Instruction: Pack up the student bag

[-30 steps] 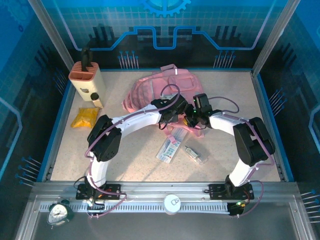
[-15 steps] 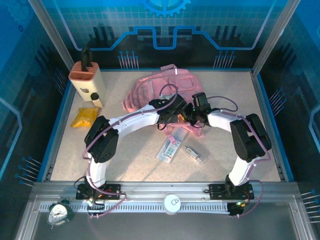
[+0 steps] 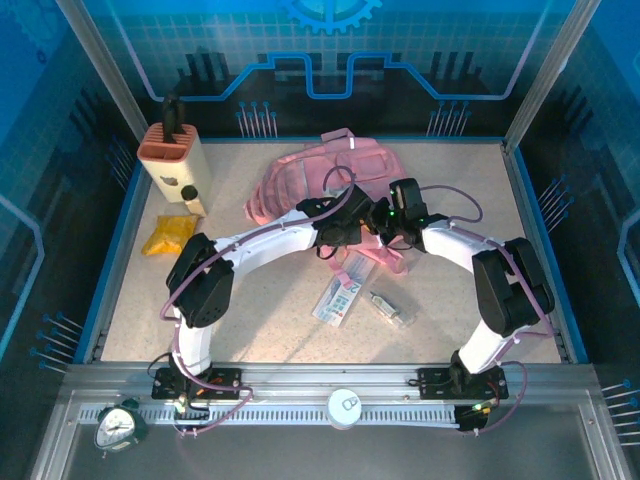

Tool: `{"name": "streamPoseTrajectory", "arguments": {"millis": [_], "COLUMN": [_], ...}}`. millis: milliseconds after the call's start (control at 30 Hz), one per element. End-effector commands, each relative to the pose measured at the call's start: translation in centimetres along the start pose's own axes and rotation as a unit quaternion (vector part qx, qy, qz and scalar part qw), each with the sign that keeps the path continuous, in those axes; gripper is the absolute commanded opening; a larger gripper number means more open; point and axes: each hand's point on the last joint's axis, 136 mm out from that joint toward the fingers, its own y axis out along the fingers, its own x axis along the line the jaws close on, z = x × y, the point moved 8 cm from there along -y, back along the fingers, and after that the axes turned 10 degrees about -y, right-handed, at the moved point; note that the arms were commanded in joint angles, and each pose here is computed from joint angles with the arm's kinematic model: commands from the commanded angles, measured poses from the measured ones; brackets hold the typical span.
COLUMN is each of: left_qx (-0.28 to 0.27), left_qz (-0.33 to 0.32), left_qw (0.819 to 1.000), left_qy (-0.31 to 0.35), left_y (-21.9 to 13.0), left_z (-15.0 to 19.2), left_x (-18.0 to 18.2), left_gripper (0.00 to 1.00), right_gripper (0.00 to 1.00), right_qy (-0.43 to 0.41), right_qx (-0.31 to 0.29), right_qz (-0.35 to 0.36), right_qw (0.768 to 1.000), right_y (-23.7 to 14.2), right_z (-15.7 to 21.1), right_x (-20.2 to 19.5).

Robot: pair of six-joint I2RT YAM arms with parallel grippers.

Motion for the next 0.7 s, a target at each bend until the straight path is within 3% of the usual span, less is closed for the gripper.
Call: {"name": "streamPoseTrajectory", "arguments": {"millis": [0,300,467,667], "left_qx": [-0.009,-0.027,-0.046,-0.032], "left_qz": [0.021,0.008,-0.031,-0.013], "left_qw": [1.000,0.998,0.995,0.994], "left_qy": [0.020,0.059,0.081,0.104], "left_y": [0.5,2.3,2.7,2.8], "left_z": [-0.2,-0.2,-1.0,-1.1], "left_x": [-1.3,-1.5,-1.2,-1.4], "left_gripper": [0.46,0.45,0.41,0.38], "right_gripper": [0.06,0.05,0.05,0.05], "right_qy": [-0.011,-0.001,-0.007,-0.007], "right_qx": [-0.012,-0.009,-0.011,-0.011], "right_qz": [-0.061,-0.083,-0.084,-0.082], "right_qw": [0.998,0.997,0.996,0.997], "right_y": [-0.9,-0.8,-1.1,-1.0], "right_z": [-0.5,-0.5,-0.4,-0.5], "right_x": [2.4,3.0,3.1,3.1]}}
